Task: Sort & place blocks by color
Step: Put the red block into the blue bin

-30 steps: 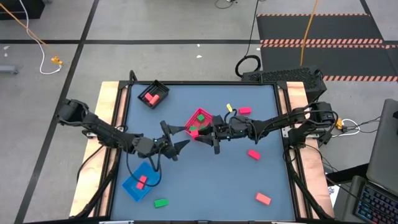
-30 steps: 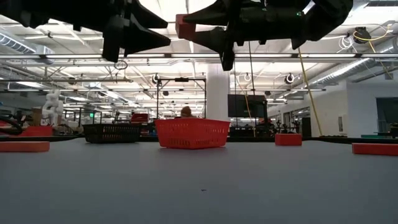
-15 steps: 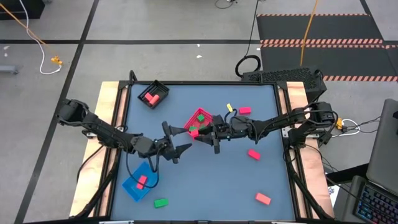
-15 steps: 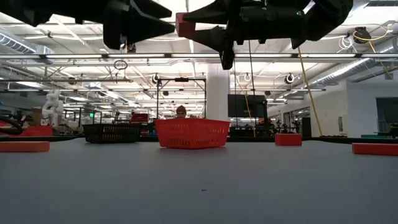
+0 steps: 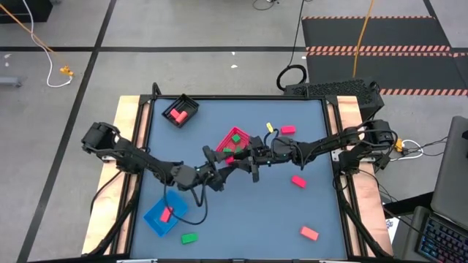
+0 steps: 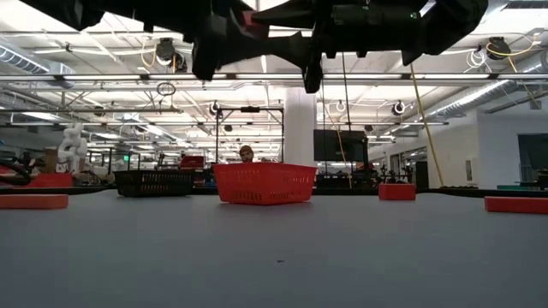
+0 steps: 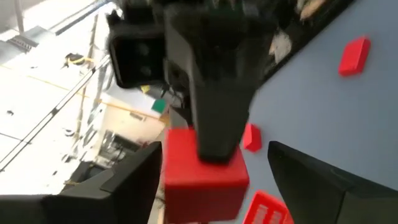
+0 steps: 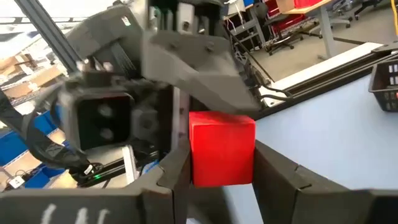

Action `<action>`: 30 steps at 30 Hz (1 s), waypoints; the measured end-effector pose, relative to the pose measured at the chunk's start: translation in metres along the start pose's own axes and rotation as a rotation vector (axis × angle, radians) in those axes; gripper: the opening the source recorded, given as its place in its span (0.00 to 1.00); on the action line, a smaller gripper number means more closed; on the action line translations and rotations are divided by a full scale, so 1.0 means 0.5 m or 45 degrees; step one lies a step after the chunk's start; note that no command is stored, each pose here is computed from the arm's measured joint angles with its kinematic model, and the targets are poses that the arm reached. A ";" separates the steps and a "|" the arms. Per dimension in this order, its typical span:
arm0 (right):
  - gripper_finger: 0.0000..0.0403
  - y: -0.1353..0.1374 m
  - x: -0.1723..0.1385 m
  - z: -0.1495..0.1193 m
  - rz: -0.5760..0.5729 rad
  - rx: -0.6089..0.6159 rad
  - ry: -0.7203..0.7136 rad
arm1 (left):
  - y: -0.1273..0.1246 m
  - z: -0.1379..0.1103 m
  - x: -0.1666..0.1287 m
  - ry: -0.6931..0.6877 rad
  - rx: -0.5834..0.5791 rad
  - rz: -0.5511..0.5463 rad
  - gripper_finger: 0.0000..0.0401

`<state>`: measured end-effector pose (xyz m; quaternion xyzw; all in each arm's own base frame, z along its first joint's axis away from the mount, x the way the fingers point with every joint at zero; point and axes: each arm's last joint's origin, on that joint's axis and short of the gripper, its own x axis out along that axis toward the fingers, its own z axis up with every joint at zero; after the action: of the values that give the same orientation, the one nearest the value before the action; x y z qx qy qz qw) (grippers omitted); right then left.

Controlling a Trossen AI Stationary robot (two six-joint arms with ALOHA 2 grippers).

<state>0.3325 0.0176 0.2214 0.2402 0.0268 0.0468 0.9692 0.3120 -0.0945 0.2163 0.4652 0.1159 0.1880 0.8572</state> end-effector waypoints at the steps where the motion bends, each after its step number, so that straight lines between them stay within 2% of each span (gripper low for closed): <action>1: 0.31 0.000 0.000 0.000 0.002 0.000 0.002 | -0.002 0.000 0.002 0.009 0.007 0.002 0.71; 11: 0.31 -0.001 0.000 -0.003 -0.004 -0.001 0.020 | -0.003 0.001 0.001 0.032 -0.008 0.020 0.56; 17: 0.31 -0.001 0.000 -0.002 -0.005 -0.001 0.013 | -0.002 -0.001 -0.004 0.141 -0.006 0.093 0.33; 24: 0.32 -0.001 0.001 -0.001 -0.010 -0.026 0.010 | -0.006 0.006 -0.011 0.138 -0.003 0.092 0.33; 30: 0.40 -0.002 0.000 -0.003 -0.017 -0.111 0.015 | -0.006 0.011 -0.022 0.165 -0.016 0.117 0.33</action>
<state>0.3322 0.0173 0.2199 0.1973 0.0321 0.0430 0.9789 0.3048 -0.1048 0.2170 0.4516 0.1487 0.2575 0.8412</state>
